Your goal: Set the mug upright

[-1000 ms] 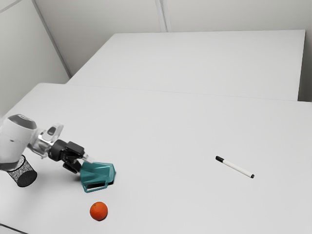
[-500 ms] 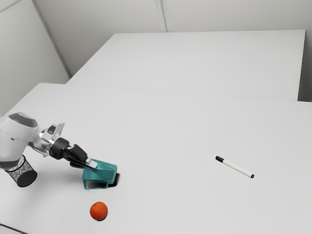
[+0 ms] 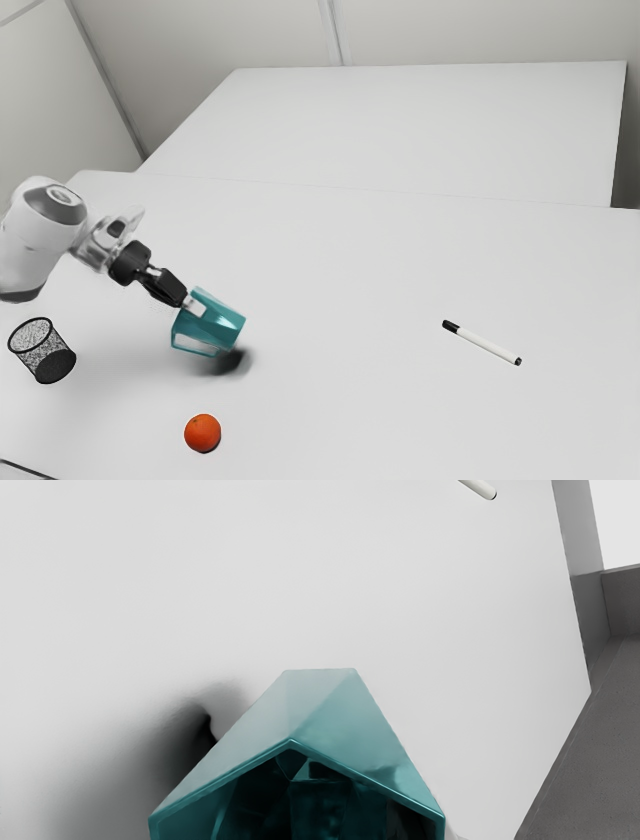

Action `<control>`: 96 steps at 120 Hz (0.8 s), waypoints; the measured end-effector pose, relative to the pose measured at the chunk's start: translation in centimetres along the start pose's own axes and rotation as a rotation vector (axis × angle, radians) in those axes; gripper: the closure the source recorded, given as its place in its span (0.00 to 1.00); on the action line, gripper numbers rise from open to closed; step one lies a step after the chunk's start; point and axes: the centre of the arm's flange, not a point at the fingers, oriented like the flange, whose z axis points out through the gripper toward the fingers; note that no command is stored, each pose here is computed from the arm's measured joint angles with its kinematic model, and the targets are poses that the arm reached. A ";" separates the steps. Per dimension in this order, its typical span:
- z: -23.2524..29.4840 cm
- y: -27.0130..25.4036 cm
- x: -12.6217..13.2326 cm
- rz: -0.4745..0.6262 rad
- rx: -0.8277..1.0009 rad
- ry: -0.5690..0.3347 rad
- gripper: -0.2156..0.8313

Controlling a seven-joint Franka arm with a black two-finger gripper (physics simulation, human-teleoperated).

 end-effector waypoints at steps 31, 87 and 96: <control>2.7 7.2 7.7 0.243 0.446 -0.277 0.96; 7.4 9.0 10.6 0.180 0.737 -0.266 0.95; 7.9 8.3 10.6 0.148 0.744 -0.253 0.94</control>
